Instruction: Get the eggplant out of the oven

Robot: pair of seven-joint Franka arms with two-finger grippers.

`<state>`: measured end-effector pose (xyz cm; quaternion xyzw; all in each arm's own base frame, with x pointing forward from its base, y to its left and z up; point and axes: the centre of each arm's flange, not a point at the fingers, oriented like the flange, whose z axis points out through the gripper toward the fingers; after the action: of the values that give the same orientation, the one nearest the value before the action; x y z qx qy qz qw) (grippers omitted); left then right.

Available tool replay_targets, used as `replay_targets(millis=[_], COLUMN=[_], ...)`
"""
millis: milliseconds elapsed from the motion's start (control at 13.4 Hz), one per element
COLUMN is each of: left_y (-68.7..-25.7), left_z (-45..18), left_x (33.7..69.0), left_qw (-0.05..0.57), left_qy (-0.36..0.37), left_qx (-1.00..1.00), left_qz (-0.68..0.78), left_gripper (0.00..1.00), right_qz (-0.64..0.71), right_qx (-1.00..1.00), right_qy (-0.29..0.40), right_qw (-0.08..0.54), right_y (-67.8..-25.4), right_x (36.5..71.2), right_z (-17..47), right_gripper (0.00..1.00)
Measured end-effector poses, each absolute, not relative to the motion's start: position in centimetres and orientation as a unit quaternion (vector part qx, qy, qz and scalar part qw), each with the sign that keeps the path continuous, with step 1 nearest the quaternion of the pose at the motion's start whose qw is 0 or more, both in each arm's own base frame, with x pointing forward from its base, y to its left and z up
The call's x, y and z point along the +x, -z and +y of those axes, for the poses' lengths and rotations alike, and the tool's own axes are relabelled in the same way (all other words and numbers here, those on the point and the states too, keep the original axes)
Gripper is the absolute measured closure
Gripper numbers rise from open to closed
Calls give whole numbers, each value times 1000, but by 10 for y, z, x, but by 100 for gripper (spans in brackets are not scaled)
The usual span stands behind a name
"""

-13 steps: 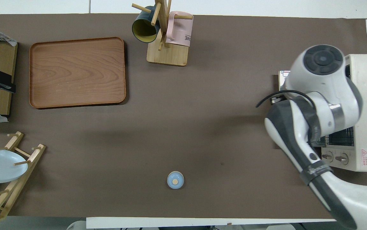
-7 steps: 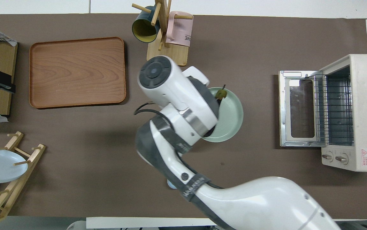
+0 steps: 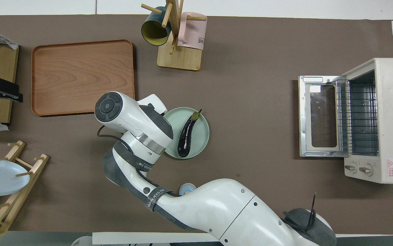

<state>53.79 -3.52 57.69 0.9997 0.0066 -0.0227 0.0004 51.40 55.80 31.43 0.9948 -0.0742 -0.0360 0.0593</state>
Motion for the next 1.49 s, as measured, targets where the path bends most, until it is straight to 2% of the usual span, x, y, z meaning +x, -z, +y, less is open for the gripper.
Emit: replay_targets(millis=[74,149,298,372,446,521,595,669,744,818,967,1190,1339,1413,1488], left_y=[-560,-539,-494,-472,-453,-435,-417,-399,-382,-366,-334,-296,-310,-324,-339], left_z=[-38,-47,-96,-137,-184,-236,-286,-330,-370,-404,-444,-453,-448,-439,-425], left_x=[534,529,521,514,506,496,481,463,442,422,397,406,429,447,469], left_qw=[2,3,5,7,10,16,22,27,30,33,38,26,13,5,0], left_qy=[13,7,-7,-15,-24,-34,-41,-43,-44,-44,-47,-41,-33,-27,-24], left_qx=[1000,1000,1000,1000,1000,999,999,999,998,998,998,999,999,1000,999], left_qz=[4,-3,-9,-6,0,5,3,-5,-14,-22,-28,-15,0,12,28], left_gripper=[0,0,0,0,0,0,0,0,0,0,0,37,62,68,68], right_qz=[-80,-92,-100,-95,-84,-64,-43,-30,-22,-21,-16,0,13,24,35], right_qx=[995,995,995,995,996,998,999,999,999,999,999,997,996,995,994], right_qy=[27,13,-3,-1,5,8,8,10,19,28,44,66,70,69,67], right_qw=[50,36,20,21,24,22,19,19,21,22,23,40,57,69,80], right_y=[-329,-355,-420,-445,-459,-461,-453,-438,-415,-389,-340,-306,-300,-300,-299], right_x=[522,535,572,592,609,620,626,625,619,609,575,544,542,541,541], right_z=[555,544,490,445,394,341,292,249,205,165,110,74,66,66,66], right_gripper=[57,56,56,64,64,72,86,93,93,98,99,99,99,99,99])
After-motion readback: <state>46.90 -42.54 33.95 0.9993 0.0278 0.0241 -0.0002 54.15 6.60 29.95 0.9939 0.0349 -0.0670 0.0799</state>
